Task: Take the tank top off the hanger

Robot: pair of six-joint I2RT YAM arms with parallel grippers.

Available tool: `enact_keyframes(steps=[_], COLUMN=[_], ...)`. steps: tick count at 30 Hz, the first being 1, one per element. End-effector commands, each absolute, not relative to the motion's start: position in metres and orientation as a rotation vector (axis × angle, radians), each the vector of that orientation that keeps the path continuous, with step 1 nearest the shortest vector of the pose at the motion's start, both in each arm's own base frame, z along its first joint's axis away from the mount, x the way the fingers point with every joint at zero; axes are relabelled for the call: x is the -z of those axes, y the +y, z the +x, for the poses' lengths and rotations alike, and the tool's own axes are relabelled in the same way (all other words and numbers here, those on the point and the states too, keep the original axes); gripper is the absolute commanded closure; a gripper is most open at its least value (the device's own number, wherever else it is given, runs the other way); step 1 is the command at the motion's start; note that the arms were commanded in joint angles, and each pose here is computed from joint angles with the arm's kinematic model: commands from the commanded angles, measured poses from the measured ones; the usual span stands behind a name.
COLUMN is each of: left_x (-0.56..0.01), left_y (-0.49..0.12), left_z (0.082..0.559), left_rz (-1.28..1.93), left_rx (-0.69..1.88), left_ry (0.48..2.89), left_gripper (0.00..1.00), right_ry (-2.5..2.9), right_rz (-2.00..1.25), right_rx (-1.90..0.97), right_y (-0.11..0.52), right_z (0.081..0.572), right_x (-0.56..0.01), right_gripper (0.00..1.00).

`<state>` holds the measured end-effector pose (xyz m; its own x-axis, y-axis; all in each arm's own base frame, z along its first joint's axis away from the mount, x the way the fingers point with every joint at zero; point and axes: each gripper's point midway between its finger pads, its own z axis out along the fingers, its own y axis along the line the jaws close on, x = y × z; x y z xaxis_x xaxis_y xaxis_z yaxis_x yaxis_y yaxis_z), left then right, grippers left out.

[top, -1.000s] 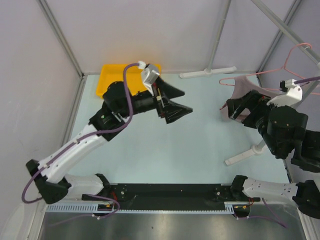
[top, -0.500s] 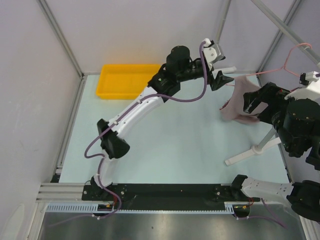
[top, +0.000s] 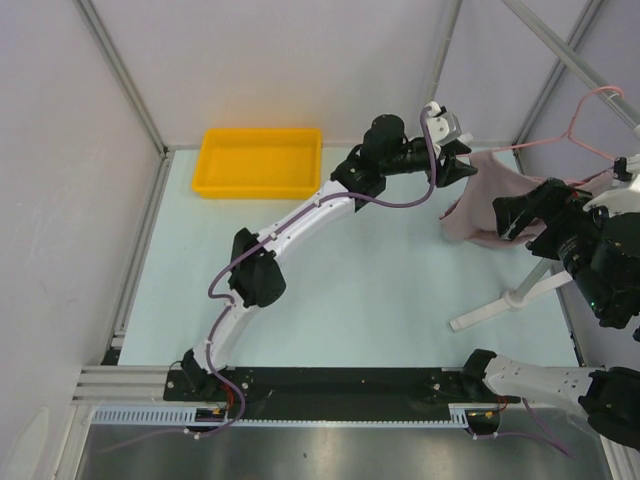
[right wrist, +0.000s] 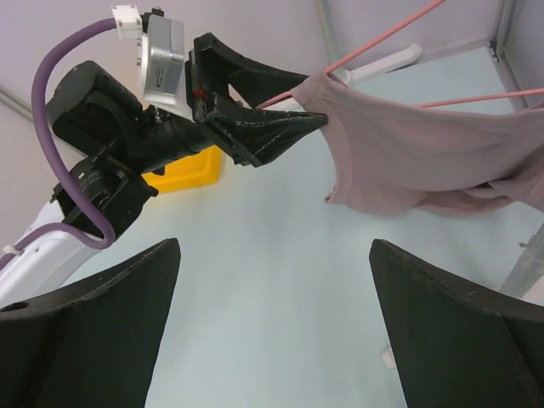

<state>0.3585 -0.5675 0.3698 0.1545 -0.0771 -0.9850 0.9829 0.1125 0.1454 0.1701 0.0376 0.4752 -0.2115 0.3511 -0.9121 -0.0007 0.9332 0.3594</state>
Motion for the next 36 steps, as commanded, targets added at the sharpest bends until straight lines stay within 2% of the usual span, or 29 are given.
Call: enact_keyframes(steps=[1,2,3,4,5,7,13,27,34,36], left_x=[-0.424,-0.424,-0.423,-0.426,-0.427,-0.430,-0.445,-0.577,-0.584,-0.568], left_y=[-0.567,-0.569,-0.568,-0.567,-0.566,-0.564,-0.554,-0.482,-0.453,-0.445], left_z=[0.329,0.327,0.325,0.322,0.321,0.314,0.297,0.241,0.239,0.249], left_rz=[1.115,1.118,1.124,1.126,1.124,1.127,1.130,0.909,0.861,0.840], left_rx=[1.141,1.143,1.144,1.148,1.150,1.168,1.209,1.365,1.285,1.228], left_ry=[0.926,0.928,0.932,0.935,0.939,0.947,0.993,0.932,1.055,1.153], left_gripper=[0.55,0.59,0.68,0.88,0.95,1.00,1.00,1.00,1.00,1.00], right_ry=[1.727,1.726,1.717,1.717,1.717,1.717,1.757,1.800,1.845,1.853], right_rz=[0.252,0.252,0.253,0.250,0.249,0.248,0.209,0.184,0.142,0.123], right_rx=[-0.360,-0.365,-0.376,-0.383,-0.384,-0.390,-0.397,-0.372,-0.354,-0.369], right_y=[0.030,0.030,0.029,0.030,0.031,0.031,0.044,0.052,0.058,0.065], right_z=[0.163,0.162,0.161,0.161,0.161,0.160,0.163,0.167,0.167,0.169], right_x=[-0.485,-0.485,-0.486,-0.486,-0.485,-0.484,-0.474,-0.458,-0.446,-0.442], right_gripper=[0.00,0.00,0.00,0.00,0.00,0.00,0.00,0.00,0.00,0.00])
